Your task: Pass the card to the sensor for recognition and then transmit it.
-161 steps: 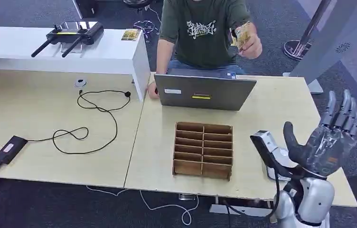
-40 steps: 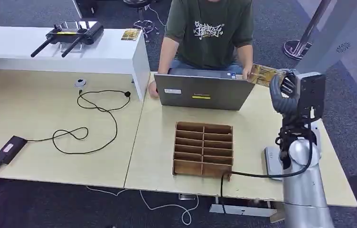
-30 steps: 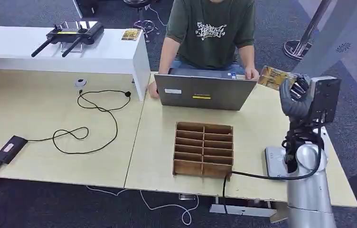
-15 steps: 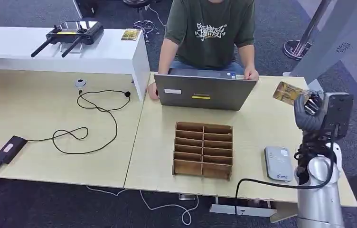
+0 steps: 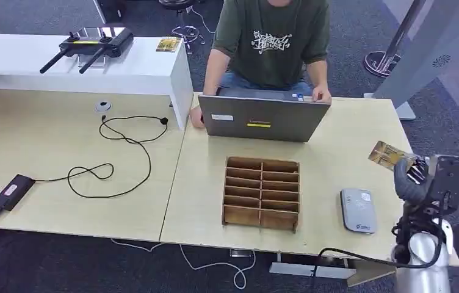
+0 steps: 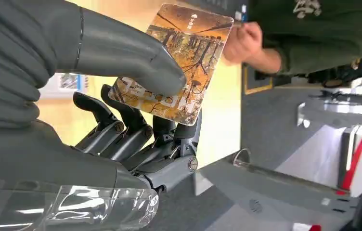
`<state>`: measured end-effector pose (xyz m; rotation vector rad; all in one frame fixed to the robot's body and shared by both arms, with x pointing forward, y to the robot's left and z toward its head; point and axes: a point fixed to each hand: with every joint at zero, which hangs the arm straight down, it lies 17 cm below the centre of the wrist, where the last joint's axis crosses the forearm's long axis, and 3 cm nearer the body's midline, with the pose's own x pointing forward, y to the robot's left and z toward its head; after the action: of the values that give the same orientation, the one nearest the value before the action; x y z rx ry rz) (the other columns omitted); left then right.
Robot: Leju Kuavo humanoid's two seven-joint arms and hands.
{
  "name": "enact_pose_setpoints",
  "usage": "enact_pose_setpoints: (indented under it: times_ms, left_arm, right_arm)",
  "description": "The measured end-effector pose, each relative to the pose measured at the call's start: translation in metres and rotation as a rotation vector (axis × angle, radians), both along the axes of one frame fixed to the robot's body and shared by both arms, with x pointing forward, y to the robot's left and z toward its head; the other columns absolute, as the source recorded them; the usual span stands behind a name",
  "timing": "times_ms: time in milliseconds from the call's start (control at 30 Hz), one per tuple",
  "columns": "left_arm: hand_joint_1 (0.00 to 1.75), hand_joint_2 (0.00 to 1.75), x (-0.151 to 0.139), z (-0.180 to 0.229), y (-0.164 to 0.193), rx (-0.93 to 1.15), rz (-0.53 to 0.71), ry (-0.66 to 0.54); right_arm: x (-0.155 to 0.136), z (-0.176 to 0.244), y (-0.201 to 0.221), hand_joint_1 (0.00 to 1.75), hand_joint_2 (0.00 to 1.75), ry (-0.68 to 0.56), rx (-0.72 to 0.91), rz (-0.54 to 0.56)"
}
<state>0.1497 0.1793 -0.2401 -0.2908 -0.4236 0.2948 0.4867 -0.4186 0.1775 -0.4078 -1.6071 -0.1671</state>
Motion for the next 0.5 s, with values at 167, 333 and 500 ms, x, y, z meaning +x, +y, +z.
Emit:
enact_pose_setpoints:
  times_ms: [167,333,500]
  left_arm:
    - [0.00,0.00,0.002,0.001,-0.001,0.000,0.000,-0.009]
    - [0.00,0.00,0.002,0.001,-0.001,-0.003,0.006,-0.015]
    - [0.00,0.00,0.003,0.002,-0.001,-0.006,0.014,-0.016]
  right_arm:
    - [-0.014,-0.019,-0.016,1.75,1.75,0.039,0.011,-0.037]
    - [-0.025,-0.035,-0.026,1.75,1.75,0.073,0.016,-0.061]
    - [-0.035,-0.049,-0.030,1.75,1.75,0.105,0.020,-0.071]
